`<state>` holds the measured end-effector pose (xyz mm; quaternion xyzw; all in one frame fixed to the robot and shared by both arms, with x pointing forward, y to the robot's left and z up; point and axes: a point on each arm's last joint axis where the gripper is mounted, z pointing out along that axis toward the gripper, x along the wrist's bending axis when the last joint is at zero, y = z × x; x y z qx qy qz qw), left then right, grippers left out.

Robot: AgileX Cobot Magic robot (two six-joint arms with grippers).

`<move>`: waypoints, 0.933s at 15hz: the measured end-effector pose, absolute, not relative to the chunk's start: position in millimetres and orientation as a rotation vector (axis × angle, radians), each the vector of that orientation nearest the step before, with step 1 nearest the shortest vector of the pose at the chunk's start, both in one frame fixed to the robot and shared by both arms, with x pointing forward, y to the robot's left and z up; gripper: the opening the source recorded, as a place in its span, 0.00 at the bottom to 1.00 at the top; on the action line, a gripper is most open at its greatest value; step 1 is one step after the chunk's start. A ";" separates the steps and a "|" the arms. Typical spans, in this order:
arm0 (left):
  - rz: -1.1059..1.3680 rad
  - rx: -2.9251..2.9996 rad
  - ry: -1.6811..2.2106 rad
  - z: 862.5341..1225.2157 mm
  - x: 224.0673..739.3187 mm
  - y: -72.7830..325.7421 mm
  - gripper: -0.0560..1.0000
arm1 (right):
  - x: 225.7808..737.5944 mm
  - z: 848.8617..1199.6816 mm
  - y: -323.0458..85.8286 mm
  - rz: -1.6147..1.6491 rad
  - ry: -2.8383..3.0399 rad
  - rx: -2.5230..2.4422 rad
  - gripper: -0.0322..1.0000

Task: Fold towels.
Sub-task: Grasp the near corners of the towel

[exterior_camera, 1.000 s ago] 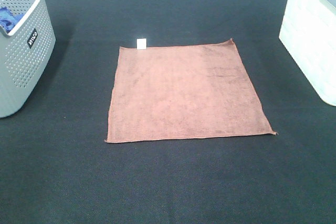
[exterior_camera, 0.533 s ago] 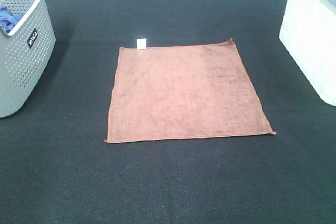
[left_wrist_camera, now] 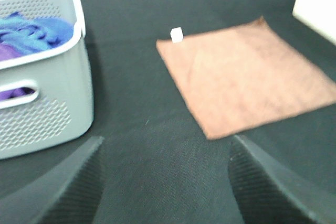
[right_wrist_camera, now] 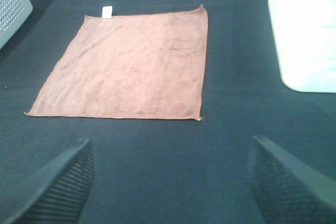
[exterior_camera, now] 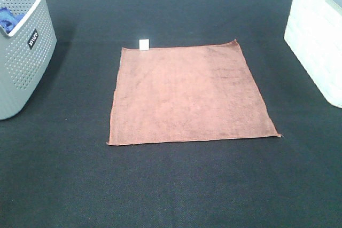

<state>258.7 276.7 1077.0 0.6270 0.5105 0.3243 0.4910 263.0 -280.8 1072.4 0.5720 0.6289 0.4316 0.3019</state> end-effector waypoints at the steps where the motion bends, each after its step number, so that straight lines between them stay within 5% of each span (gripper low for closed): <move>1: 0.772 1.512 1.253 1078.8 266.0 276.4 0.66 | 268.8 1073.5 -280.7 1.142 1.672 1.532 0.76; 5: 0.568 1.529 1.418 1073.2 317.9 272.1 0.66 | 326.0 1068.5 -279.3 1.037 1.792 1.739 0.76; 14: -0.240 1.545 1.726 971.3 475.0 240.7 0.66 | 496.1 1023.3 -275.9 0.756 1.996 2.135 0.76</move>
